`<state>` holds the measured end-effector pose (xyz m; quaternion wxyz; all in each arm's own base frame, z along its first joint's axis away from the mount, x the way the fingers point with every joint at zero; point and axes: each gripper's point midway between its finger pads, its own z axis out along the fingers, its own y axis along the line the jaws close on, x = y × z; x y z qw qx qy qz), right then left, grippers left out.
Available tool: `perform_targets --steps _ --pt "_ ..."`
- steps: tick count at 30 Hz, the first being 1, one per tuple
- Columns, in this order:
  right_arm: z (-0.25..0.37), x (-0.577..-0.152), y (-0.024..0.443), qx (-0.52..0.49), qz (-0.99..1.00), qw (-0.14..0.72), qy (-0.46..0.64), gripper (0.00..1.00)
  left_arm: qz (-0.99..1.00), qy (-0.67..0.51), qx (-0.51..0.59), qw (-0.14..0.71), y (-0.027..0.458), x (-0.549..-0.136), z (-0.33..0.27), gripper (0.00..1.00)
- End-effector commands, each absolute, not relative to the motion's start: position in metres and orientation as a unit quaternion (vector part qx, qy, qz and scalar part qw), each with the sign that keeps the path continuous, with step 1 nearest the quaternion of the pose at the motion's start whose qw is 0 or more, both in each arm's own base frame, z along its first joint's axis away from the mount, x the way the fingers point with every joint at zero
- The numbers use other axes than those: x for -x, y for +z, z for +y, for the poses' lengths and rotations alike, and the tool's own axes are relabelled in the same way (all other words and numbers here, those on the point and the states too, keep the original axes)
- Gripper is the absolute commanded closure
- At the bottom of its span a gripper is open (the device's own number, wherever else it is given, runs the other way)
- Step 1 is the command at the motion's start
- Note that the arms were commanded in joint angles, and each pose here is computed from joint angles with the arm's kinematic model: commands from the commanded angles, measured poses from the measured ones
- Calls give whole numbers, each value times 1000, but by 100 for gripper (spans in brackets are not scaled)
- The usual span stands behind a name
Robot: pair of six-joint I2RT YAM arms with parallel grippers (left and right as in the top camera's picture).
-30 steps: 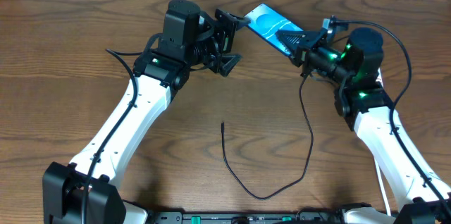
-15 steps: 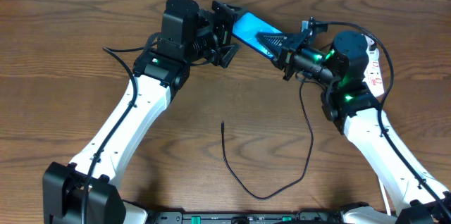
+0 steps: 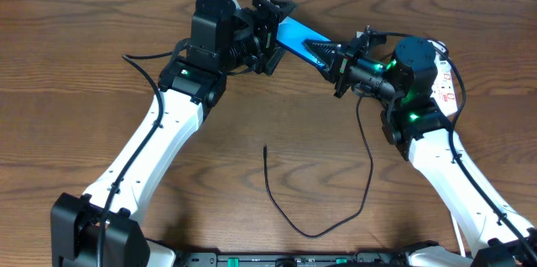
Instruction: Plug charger to phone and switch on socket
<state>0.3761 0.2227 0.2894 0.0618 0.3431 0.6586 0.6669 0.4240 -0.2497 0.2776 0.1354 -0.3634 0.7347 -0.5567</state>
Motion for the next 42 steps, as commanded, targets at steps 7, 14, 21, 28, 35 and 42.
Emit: perform_targets --steps 7,14,21,28,35,42 --pt "225 -375 304 -345 646 54 679 99 731 -563 354 154 291 -425 -246 21" --pt "227 -374 304 -343 647 52 679 99 730 -561 357 156 291 -426 -245 35" --pt "230 -372 304 -341 648 50 679 99 730 -561 356 156 291 -425 -245 45" --pt "230 -372 304 -343 647 47 679 98 730 -561 357 156 291 -426 -245 62" --pt "233 -370 305 -342 647 42 681 98 730 -560 358 158 290 -426 -244 71" --pt "238 -368 306 -338 648 40 682 98 729 -558 362 163 290 -428 -243 71"
